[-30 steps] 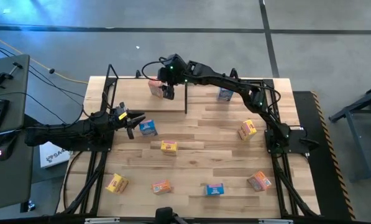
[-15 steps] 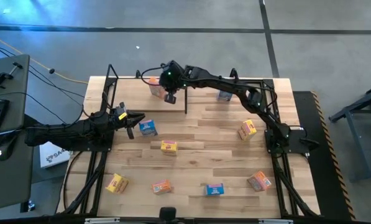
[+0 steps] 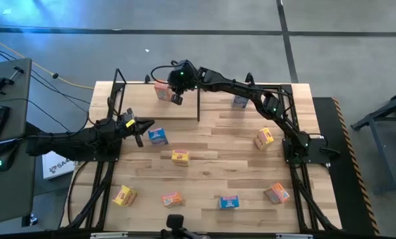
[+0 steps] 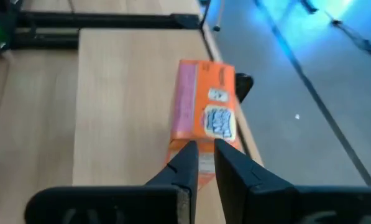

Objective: Stack cereal on shelf
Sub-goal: Put the top center orange cereal box on the shelf

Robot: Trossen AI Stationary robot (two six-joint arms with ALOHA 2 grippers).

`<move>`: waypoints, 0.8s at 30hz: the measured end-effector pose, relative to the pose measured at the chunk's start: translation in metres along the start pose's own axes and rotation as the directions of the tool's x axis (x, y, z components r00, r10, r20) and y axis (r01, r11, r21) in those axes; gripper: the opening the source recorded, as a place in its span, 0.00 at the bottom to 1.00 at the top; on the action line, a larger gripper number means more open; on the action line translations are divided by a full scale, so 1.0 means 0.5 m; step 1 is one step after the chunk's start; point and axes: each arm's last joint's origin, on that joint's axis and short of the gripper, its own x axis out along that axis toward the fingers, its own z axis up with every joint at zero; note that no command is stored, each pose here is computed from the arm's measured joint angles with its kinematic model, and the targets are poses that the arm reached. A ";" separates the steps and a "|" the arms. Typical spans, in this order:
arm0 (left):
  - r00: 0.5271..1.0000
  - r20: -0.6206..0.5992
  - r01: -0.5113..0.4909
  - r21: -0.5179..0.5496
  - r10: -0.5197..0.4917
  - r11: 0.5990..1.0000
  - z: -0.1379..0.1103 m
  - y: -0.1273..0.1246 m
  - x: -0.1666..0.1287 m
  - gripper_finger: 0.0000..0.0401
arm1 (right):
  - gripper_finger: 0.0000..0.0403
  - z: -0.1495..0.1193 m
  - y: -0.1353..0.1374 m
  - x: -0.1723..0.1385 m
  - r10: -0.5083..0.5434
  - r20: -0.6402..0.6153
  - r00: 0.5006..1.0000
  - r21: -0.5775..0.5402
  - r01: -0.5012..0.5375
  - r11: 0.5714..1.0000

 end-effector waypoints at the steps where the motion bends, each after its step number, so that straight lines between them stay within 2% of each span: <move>1: 1.000 0.008 -0.004 -0.002 0.004 1.000 0.002 0.001 0.001 0.05 | 0.08 -0.002 0.001 -0.001 0.013 -0.015 1.000 -0.020 -0.013 1.000; 4: 0.999 0.017 -0.030 -0.003 0.030 1.000 0.014 0.004 0.004 0.05 | 0.06 0.009 0.016 -0.030 0.018 -0.090 0.996 -0.082 -0.025 0.996; 8: 0.998 0.014 -0.060 0.040 0.059 0.997 0.046 0.007 0.013 0.05 | 0.01 0.050 0.041 -0.130 -0.028 -0.138 0.990 -0.203 -0.001 0.979; 12: 0.997 -0.019 -0.071 0.101 0.074 0.992 0.086 0.010 0.033 0.05 | 0.00 0.081 0.053 -0.233 -0.023 -0.160 0.987 -0.221 -0.013 0.975; 14: 0.996 -0.047 -0.071 0.131 0.078 0.989 0.105 0.012 0.050 0.05 | 0.00 0.084 0.051 -0.262 -0.009 -0.156 0.988 -0.207 -0.024 0.978; 20: 0.979 -0.176 -0.066 0.223 0.107 0.973 0.140 0.034 0.118 0.05 | 0.00 0.024 0.067 -0.262 -0.010 -0.183 0.983 -0.174 -0.023 0.984; 24: 0.962 -0.254 -0.039 0.227 0.098 0.973 0.151 0.055 0.166 0.05 | 0.00 -0.014 0.082 -0.306 -0.037 -0.075 0.996 -0.131 0.027 0.991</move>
